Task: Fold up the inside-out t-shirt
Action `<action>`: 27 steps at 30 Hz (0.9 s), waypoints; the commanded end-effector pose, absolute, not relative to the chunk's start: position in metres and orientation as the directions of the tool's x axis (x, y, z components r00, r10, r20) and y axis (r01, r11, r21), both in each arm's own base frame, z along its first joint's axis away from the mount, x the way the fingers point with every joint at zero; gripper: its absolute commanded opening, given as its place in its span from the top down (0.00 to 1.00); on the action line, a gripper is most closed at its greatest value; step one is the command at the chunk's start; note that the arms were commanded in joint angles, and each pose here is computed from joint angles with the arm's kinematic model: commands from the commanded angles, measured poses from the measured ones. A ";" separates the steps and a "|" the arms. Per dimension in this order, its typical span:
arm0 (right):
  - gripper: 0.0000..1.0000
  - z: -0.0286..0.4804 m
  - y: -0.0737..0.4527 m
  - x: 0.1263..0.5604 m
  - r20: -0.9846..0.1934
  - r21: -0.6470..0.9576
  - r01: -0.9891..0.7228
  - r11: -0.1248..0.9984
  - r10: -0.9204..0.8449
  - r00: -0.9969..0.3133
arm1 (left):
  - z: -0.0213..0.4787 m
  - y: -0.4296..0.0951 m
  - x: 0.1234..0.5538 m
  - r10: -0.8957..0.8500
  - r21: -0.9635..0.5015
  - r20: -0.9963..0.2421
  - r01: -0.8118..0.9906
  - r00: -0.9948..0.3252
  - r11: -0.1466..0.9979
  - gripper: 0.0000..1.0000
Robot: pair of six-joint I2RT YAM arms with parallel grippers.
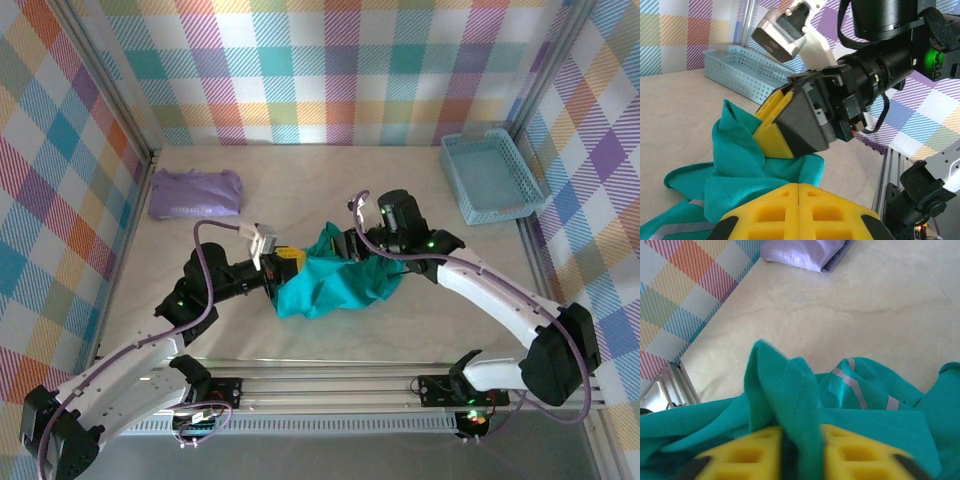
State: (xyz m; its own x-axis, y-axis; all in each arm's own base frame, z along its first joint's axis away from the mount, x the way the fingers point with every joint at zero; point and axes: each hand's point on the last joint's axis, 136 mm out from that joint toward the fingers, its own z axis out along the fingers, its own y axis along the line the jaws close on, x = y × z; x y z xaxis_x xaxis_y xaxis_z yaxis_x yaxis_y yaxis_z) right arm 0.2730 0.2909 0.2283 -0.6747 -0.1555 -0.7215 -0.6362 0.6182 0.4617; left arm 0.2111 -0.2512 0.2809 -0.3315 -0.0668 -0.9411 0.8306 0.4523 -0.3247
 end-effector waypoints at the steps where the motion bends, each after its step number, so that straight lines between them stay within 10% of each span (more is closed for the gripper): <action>1: 1.00 0.264 0.290 0.279 -0.790 0.478 -0.656 0.584 -0.040 -0.612 | 0.261 -0.251 0.208 -0.036 -0.326 -0.936 0.822 -0.351 0.467 1.00; 11: 1.00 0.288 0.274 0.281 -0.740 0.654 -0.646 0.393 0.156 -0.654 | 0.192 -0.256 0.196 0.100 -0.394 -0.864 0.786 -0.493 0.477 1.00; 17: 1.00 0.275 0.275 0.282 -0.733 0.651 -0.638 0.411 0.123 -0.669 | 0.221 -0.251 0.213 0.033 -0.362 -0.891 0.755 -0.452 0.547 0.68; 27: 1.00 0.263 0.272 0.276 -0.725 0.645 -0.632 0.430 0.082 -0.684 | 0.235 -0.277 0.248 0.134 -0.306 -0.854 0.693 -0.503 0.652 0.43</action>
